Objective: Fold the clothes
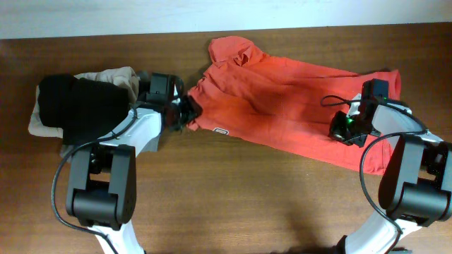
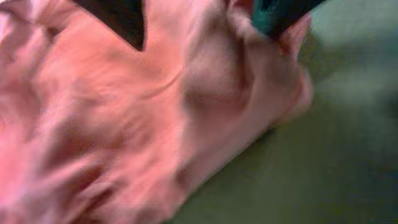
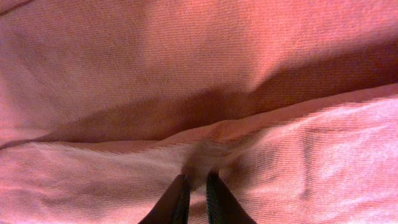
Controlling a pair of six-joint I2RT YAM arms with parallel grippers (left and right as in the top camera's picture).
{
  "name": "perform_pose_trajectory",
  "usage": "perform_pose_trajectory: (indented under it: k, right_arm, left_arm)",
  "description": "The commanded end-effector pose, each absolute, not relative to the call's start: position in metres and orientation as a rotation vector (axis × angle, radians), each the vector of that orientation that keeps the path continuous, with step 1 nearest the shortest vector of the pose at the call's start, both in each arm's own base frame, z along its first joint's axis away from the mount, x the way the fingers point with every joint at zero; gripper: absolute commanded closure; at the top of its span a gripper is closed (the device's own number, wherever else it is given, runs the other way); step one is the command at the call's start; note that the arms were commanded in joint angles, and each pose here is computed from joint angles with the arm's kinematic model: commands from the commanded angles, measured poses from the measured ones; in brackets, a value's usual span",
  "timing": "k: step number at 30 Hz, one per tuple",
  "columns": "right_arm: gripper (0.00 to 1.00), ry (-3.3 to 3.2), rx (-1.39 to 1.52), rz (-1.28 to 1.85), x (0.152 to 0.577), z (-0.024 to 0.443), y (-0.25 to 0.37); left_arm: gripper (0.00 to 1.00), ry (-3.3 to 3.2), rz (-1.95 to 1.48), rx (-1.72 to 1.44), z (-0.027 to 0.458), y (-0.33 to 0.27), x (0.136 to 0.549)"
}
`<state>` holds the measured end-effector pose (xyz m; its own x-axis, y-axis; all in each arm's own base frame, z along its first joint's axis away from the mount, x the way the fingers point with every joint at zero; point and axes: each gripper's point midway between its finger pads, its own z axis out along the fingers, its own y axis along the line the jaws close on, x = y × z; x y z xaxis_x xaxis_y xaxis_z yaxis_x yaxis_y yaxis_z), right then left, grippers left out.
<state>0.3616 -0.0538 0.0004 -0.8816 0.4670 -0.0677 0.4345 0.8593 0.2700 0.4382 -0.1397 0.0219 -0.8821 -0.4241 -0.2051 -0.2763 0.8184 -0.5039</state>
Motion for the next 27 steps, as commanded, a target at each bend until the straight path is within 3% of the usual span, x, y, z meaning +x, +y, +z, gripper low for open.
perform_pose_trajectory:
  k: [1,5,7,11,15,19,27]
  right_arm:
    - [0.84,2.984,0.722,0.315,0.344,-0.023,-0.054]
    - [0.84,2.985,0.722,0.315,0.344,-0.023,-0.054]
    - [0.84,2.988,0.723,0.316,0.343,-0.023,-0.053]
    - [0.84,2.991,0.724,0.316,0.343,-0.024,-0.053]
    - [0.84,2.991,0.725,0.305,0.342,-0.024,-0.054]
    - [0.84,2.991,0.725,0.304,0.342,-0.024,-0.055]
    - [0.84,2.988,0.724,0.274,0.343,-0.024,-0.058]
  left_arm:
    - [0.38,2.766,-0.659,-0.630,0.004,-0.135,0.424]
    - [0.35,2.803,-0.656,-0.777,-0.018,-0.134,0.417]
    - [0.44,2.807,-0.658,-0.804,-0.027,-0.134,0.418]
    - [0.76,2.729,-0.680,-0.680,-0.027,-0.137,0.440]
    - [0.92,2.607,-0.713,-0.522,-0.003,-0.142,0.468]
    - [0.98,2.518,-0.656,-0.390,0.028,-0.138,0.482]
    - [0.99,2.475,-0.397,-0.211,0.061,-0.113,0.482]
